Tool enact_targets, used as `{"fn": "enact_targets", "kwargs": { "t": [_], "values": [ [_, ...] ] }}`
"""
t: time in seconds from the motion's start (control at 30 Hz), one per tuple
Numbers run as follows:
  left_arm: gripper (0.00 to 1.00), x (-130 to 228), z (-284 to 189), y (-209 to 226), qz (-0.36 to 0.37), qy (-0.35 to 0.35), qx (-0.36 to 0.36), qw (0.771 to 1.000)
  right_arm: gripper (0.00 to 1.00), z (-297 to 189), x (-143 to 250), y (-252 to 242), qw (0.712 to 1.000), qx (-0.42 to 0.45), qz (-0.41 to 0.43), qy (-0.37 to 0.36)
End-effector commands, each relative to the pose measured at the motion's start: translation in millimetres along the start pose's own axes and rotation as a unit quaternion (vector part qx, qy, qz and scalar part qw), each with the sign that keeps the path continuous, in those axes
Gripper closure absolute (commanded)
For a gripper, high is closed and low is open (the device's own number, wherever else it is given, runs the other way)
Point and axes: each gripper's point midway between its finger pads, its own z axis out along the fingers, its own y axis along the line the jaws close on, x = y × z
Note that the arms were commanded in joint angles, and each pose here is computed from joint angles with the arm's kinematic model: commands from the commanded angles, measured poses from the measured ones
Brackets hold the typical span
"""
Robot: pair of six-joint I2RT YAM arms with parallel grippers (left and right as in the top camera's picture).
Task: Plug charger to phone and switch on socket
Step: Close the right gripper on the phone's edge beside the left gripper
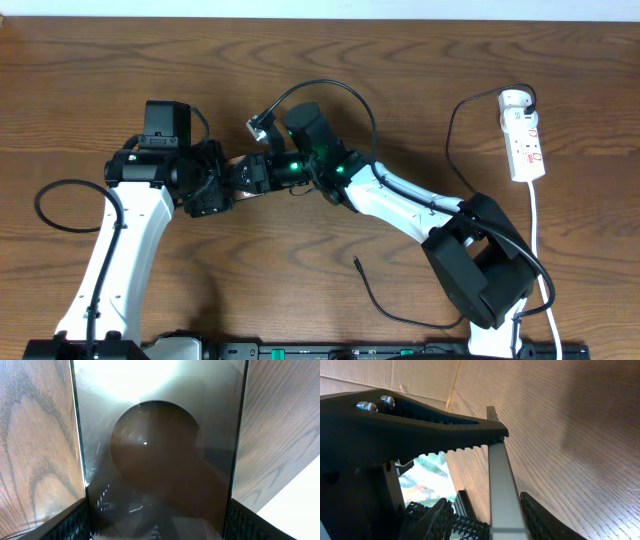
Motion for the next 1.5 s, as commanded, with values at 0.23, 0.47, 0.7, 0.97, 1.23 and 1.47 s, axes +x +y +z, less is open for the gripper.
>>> {"fn": "enact_targets", "kwargs": {
  "t": [0.23,0.47,0.7,0.97,1.23,1.47],
  "values": [
    [0.93,4.7,-2.9,-2.8,-0.006,0.009,0.003,1.0,0.71,4.6,3.4,7.9,1.0,-0.005,-0.014,0.005],
    [0.93,4.7,-2.9,-2.8,-0.006,0.009,0.003,1.0,0.79,4.8,3.6,8.1,1.0,-0.005,-0.014,0.005],
    [0.93,4.7,-2.9,-2.8,-0.006,0.009,0.003,1.0,0.85,4.8,3.6,8.1,1.0,-0.005,-0.014,0.005],
    [0.93,4.7,-2.9,-2.8,-0.006,0.009,0.003,1.0,0.99,4.8,4.1,7.6,1.0,-0.004,-0.013,0.006],
    [0.93,4.7,-2.9,-2.8,-0.006,0.009,0.003,1.0,0.99,4.7,4.0,7.4,1.0,-0.004,-0.012,0.006],
    [0.37,4.7,-2.9,-2.9,0.004,0.009,0.003,1.0,0.99,4.5,3.7,7.3,1.0,-0.004,-0.012,0.006]
  ]
}}
